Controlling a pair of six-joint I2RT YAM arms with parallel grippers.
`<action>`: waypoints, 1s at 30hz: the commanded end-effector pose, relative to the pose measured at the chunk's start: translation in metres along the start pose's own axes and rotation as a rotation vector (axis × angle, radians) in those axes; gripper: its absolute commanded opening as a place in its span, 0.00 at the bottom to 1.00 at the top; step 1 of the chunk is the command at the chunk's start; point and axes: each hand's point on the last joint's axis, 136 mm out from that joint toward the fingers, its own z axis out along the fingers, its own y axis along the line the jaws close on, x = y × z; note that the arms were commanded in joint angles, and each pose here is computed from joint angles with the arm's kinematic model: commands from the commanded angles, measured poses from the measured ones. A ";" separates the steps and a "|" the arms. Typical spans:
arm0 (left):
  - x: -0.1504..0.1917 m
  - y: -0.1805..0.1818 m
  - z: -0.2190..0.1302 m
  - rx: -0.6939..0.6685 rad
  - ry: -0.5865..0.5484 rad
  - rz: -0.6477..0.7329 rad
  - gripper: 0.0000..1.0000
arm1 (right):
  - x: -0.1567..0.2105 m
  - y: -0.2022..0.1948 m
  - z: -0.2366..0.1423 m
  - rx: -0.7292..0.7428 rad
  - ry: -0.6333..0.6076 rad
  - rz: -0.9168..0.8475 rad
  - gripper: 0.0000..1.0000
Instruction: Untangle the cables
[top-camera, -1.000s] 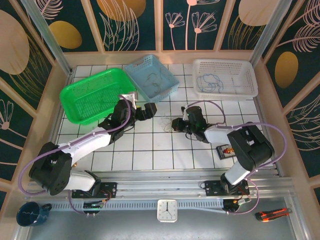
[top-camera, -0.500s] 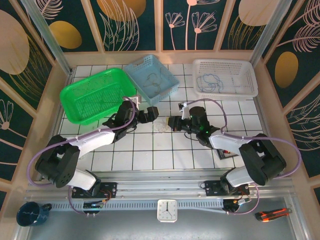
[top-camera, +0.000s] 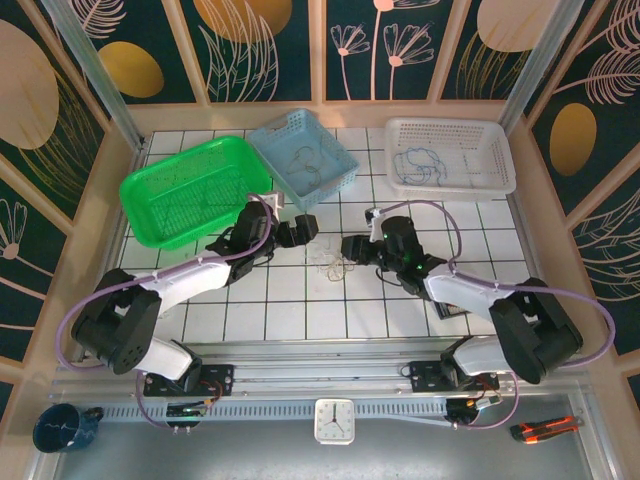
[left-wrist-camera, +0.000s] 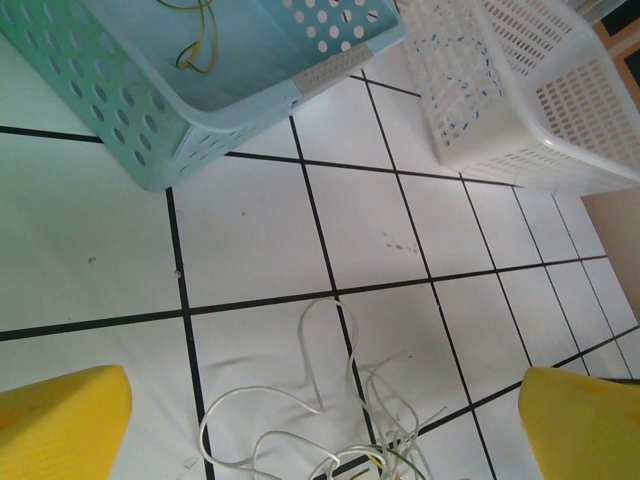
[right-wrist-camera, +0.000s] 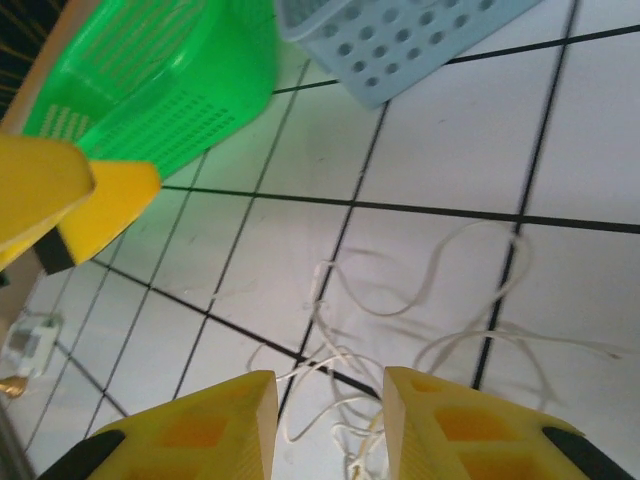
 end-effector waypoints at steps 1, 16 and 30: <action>0.002 0.002 0.005 0.001 0.013 0.021 0.99 | -0.007 -0.024 -0.004 0.151 -0.005 0.021 0.33; 0.008 0.004 0.010 -0.013 0.057 0.023 0.99 | 0.029 -0.030 0.011 0.158 0.118 -0.007 0.46; 0.004 -0.004 0.009 0.019 0.051 0.018 0.99 | 0.028 -0.035 0.018 0.187 0.111 -0.011 0.00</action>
